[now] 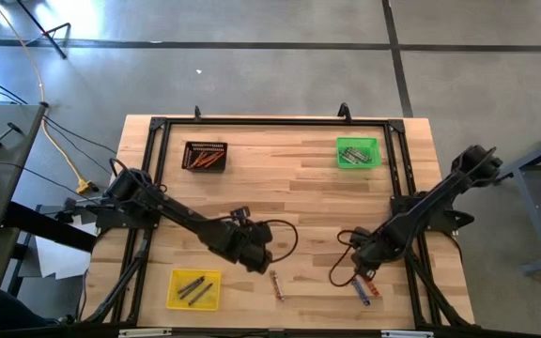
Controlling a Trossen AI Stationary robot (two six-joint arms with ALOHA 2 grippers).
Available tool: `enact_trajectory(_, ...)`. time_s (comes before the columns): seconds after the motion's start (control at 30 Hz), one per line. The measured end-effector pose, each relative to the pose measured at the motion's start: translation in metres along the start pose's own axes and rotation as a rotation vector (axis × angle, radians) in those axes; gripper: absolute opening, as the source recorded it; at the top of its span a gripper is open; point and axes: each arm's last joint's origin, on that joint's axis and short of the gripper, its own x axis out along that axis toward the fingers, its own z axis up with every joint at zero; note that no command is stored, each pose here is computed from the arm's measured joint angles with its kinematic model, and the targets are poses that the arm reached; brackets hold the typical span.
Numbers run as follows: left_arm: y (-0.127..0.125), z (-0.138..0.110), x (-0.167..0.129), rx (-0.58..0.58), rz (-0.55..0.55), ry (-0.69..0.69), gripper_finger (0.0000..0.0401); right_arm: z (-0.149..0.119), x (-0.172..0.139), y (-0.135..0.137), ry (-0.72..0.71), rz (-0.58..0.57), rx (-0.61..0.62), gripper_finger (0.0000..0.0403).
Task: Sort crayons
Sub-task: Put the gray crayon into the green bin
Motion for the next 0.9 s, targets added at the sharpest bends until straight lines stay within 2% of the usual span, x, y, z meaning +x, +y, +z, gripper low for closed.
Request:
enact_trajectory(0.2, 0.004, 0.003, 0.002, 0.008, 0.047, -0.027, 0.0044, -0.007, 0.007, 0.004, 0.038, -0.012, 0.004, 0.0094)
enact_trajectory(0.47, 0.010, 0.006, 0.005, -0.006, 0.075, -0.031, 0.0044, -0.006, 0.008, 0.006, -0.011, -0.008, 0.028, 0.0094)
enact_trajectory(0.57, 0.008, 0.006, 0.006, -0.010, 0.026, -0.005, 0.0044, -0.005, 0.008, 0.008, -0.019, 0.021, 0.028, 0.0094)
enact_trajectory(0.73, -0.001, 0.001, 0.010, 0.010, -0.140, 0.105, 0.0044, -0.003, 0.007, 0.015, -0.072, 0.082, 0.000, 0.0094)
enact_trajectory(0.9, -0.012, -0.006, 0.017, 0.144, -0.284, 0.113, 0.0044, 0.000, 0.006, 0.020, -0.130, 0.125, -0.043, 0.0094)
